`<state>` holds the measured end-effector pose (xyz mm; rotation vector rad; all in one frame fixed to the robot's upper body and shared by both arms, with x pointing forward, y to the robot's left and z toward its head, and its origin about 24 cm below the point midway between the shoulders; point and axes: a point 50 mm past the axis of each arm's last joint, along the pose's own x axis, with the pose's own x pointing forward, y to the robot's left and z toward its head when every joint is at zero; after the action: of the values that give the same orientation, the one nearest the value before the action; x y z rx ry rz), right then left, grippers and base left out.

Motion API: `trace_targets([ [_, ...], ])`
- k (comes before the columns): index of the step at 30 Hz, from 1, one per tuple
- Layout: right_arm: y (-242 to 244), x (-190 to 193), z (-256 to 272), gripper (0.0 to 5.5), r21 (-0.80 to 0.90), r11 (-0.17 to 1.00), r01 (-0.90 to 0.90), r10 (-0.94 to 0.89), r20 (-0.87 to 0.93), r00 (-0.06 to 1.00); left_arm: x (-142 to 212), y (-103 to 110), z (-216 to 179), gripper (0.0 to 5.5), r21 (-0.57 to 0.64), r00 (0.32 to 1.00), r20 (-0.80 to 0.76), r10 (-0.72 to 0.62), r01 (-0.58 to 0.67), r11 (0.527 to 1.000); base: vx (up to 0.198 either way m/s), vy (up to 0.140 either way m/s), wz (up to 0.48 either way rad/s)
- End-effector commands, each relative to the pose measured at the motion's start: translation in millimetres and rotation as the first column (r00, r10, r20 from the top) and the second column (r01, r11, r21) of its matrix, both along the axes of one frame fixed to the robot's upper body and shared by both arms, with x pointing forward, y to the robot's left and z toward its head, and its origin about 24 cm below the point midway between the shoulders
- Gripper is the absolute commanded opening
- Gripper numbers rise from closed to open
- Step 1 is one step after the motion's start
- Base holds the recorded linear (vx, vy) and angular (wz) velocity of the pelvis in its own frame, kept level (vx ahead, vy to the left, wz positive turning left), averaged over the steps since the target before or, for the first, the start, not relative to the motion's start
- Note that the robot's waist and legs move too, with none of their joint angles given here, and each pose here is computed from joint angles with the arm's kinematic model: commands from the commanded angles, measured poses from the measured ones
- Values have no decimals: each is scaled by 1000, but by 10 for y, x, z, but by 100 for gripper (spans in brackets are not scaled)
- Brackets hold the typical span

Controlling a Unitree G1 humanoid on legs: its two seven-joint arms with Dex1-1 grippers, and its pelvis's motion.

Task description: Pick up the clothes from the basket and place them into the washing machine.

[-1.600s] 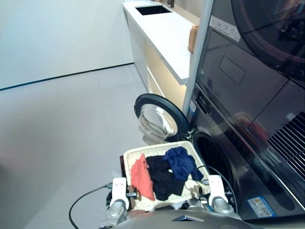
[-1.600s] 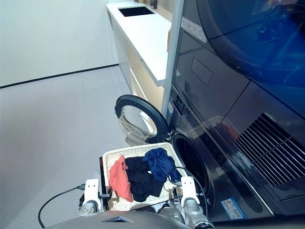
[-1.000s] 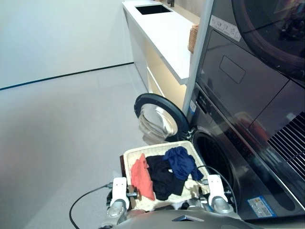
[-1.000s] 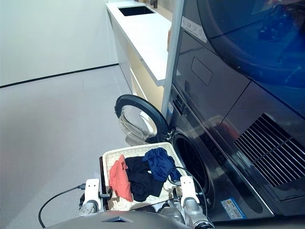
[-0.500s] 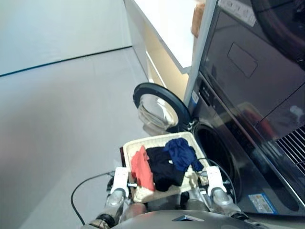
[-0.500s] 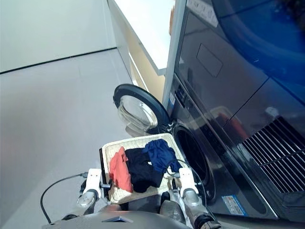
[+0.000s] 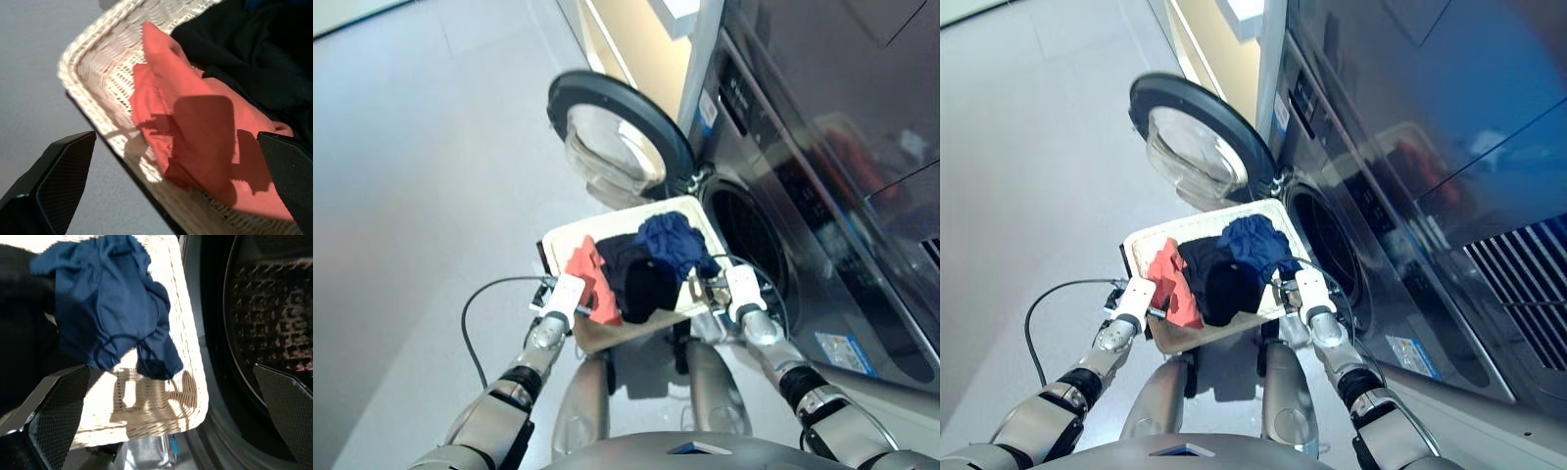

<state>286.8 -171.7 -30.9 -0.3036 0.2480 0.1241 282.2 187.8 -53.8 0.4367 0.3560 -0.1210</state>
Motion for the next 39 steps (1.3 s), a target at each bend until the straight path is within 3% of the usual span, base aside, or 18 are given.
trace_targets([
  [1,153,139,346,550,33,995,-91,83,185,979,164,97,206,550,36,996,91,2,-5,999,-63,28,4],
  [9,257,419,791,550,82,989,-122,88,339,937,459,303,588,550,17,975,204,87,-92,996,-30,24,-17],
  [23,463,517,1215,550,119,964,-236,152,482,863,690,591,1021,550,64,944,302,135,-161,985,-25,25,-98],
  [25,471,510,1219,550,112,964,-242,160,485,860,690,605,1011,73,35,943,292,159,-177,984,0,0,0],
  [26,478,506,1209,550,113,963,-244,162,482,861,691,600,1006,0,31,944,288,160,-177,984,0,0,0],
  [35,408,464,1082,550,109,969,-223,152,452,879,646,483,864,0,-51,949,254,184,-176,983,0,0,0],
  [39,362,441,988,550,90,974,-207,151,421,894,581,399,787,0,-207,937,254,240,-190,960,18,-28,-2],
])
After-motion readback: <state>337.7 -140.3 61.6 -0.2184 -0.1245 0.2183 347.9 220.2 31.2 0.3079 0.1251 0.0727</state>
